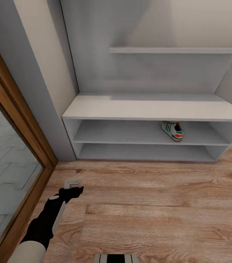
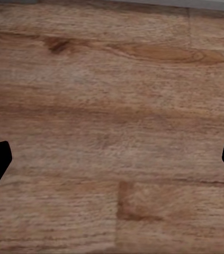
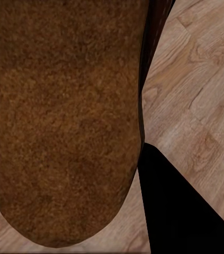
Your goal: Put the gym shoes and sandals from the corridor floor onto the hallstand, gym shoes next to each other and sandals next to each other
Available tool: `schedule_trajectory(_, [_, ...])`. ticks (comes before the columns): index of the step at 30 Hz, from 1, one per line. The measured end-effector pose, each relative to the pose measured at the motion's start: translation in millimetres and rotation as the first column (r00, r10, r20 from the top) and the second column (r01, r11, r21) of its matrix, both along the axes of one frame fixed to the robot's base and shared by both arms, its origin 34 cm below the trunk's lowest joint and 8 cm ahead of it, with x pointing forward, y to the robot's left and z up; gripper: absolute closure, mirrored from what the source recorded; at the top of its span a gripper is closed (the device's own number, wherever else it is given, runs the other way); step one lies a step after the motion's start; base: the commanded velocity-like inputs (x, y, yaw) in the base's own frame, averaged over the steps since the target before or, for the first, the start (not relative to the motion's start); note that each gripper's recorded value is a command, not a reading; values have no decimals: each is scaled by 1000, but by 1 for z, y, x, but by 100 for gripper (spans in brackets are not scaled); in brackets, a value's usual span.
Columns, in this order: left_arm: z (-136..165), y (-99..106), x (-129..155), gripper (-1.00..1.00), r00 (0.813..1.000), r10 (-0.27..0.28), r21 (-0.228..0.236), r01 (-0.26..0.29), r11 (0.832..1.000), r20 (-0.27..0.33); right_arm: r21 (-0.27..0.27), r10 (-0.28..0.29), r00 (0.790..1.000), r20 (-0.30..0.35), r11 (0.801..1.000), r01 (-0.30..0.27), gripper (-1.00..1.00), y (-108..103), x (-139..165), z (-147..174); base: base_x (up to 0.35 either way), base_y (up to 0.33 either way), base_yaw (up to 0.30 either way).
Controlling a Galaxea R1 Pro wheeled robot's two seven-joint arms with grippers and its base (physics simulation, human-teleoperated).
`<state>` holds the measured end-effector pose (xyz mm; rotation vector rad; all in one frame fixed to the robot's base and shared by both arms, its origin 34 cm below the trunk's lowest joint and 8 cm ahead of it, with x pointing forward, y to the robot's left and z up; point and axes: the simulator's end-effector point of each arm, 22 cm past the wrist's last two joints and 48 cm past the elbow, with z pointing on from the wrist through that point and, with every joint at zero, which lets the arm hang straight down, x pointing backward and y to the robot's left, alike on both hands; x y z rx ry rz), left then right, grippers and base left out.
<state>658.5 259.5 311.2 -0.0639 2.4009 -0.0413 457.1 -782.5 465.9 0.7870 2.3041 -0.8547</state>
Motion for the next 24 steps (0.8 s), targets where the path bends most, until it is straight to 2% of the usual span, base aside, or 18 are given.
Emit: schedule_trajectory(24, [3,-1,3,-100,1000,-3,0,3,1000,22,2,0,1000,1,1000,0,100,0,0,0,-20,-2,0])
